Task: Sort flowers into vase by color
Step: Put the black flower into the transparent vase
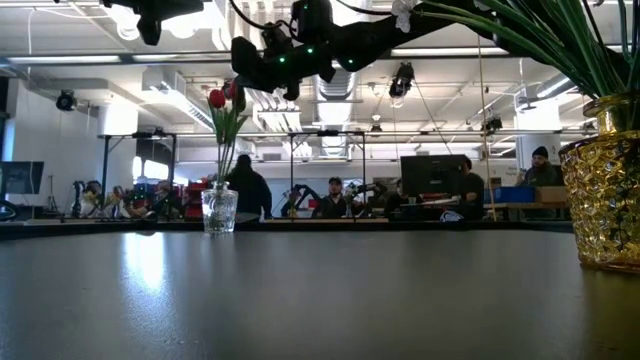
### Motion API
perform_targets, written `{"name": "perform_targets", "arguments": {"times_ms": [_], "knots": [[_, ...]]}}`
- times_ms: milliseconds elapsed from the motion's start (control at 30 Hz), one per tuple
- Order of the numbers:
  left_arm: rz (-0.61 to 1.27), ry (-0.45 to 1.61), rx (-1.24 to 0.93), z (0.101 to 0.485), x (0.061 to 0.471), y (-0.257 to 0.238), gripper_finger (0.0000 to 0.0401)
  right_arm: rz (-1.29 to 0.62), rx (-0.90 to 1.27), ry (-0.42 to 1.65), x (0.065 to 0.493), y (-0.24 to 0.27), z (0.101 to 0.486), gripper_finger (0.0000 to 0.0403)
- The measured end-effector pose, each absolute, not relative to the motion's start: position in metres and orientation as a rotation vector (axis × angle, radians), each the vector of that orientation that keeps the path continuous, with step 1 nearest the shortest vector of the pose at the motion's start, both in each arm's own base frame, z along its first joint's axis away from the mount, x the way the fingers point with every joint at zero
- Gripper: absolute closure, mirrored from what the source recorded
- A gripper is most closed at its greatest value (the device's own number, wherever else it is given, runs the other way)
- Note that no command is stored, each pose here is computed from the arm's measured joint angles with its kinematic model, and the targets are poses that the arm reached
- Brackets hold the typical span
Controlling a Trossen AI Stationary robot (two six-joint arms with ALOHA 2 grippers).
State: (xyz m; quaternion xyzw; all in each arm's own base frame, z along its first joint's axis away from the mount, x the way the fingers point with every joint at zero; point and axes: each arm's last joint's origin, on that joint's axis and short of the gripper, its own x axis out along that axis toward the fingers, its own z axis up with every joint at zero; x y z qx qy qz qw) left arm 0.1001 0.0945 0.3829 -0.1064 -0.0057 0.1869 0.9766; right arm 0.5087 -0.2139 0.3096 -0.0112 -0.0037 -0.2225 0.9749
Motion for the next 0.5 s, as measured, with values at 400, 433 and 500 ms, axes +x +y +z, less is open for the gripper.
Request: {"name": "perform_targets", "arguments": {"times_ms": [400,433,500], "knots": [[0.377,-0.012,-0.214,0.3829,0.1,0.0944,0.0401,-0.438,0.02,-0.034,0.5109,-0.2092,0.308,0.039],[0.377,-0.012,-0.214,0.383,0.1,0.0944,0.0401,-0.438,0.02,-0.033,0.5109,-0.2091,0.3074,0.039],[0.377,-0.012,-0.214,0.383,0.0999,0.0943,0.0401,-0.437,0.022,-0.025,0.5112,-0.2086,0.3049,0.039]]}}
